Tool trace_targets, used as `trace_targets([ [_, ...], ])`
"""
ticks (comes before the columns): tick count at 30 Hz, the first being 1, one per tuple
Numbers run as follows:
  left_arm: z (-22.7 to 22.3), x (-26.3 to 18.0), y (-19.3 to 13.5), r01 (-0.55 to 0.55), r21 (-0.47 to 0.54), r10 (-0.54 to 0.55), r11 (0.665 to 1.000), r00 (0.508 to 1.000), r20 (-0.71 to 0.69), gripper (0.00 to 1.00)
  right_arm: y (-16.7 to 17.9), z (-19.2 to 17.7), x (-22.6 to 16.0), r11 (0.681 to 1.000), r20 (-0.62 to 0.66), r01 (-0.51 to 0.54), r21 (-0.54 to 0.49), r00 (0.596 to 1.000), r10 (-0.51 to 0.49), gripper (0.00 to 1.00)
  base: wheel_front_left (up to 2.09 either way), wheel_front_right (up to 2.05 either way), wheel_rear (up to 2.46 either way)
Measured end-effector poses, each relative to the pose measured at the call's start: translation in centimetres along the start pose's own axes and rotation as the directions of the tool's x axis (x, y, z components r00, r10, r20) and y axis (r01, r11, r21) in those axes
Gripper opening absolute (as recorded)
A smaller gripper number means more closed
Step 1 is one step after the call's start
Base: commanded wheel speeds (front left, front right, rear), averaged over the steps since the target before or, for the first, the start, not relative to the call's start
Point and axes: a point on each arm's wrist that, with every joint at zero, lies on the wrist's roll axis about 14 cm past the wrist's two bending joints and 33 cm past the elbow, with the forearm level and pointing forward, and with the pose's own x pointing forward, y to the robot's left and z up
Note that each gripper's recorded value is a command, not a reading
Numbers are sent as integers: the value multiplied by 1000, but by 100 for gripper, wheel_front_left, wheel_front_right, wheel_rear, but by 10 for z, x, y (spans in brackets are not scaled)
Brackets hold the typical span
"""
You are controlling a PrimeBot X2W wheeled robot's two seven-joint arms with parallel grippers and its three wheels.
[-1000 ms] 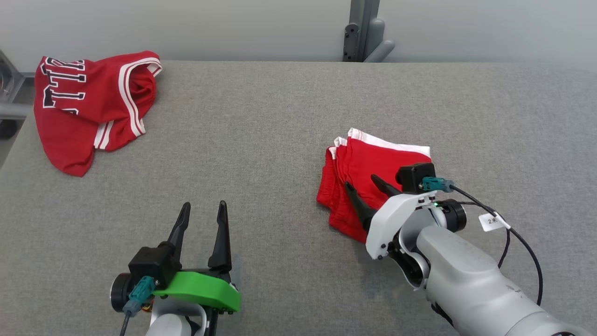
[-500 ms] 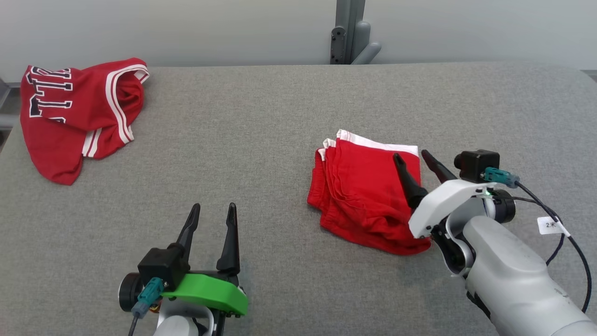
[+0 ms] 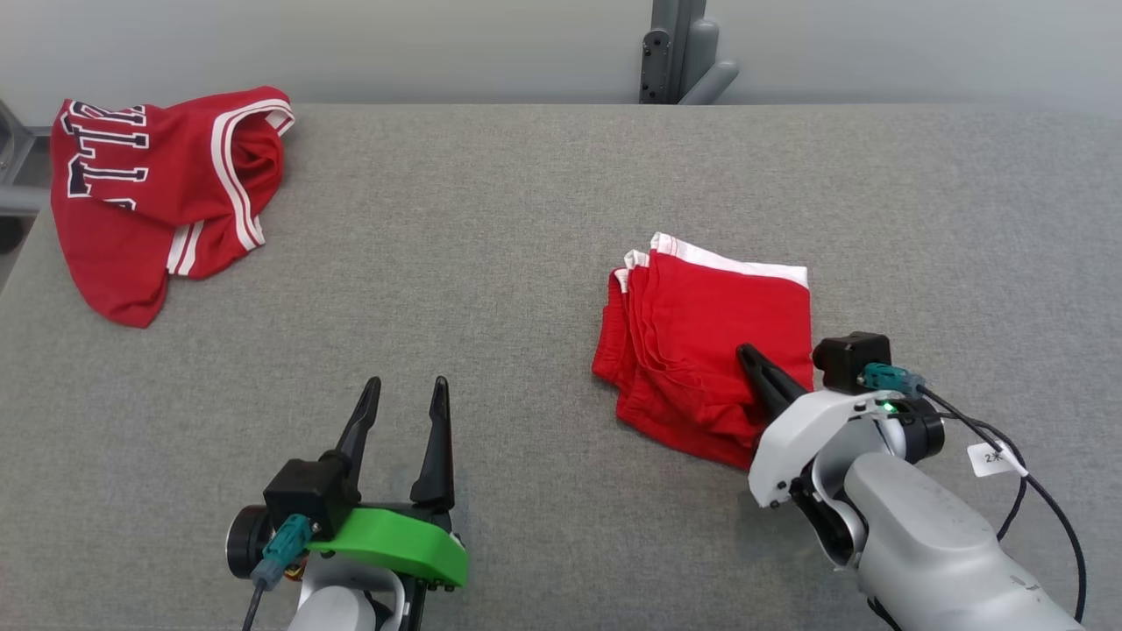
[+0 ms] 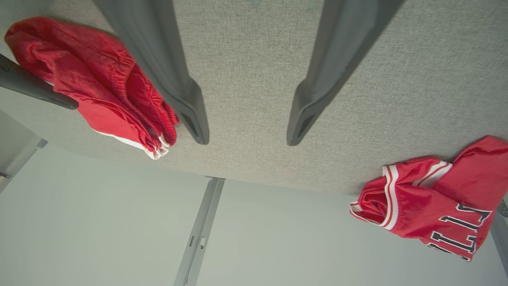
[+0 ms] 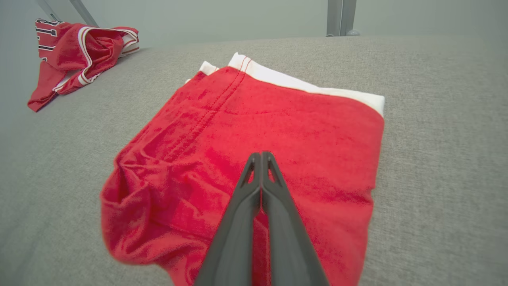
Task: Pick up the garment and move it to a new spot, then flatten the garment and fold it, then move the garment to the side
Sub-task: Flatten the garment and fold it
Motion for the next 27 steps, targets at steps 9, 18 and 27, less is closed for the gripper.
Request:
trace_targets([
  [9, 1, -2, 10, -29, 6, 29, 1000, 1000, 1, 100, 48, -20, 11, 991, -63, -134, -18, 989, 132, 0, 0, 0, 0],
  [18, 1, -2, 15, -43, 6, 43, 999, 999, 3, 100, 77, -40, 9, 973, -123, -226, -40, 968, 220, 0, 0, 0, 0],
  [27, 4, -2, 13, -36, 7, 36, 999, 999, 9, 100, 95, -53, -1, 945, -179, -303, -124, 943, 279, 0, 0, 0, 0],
])
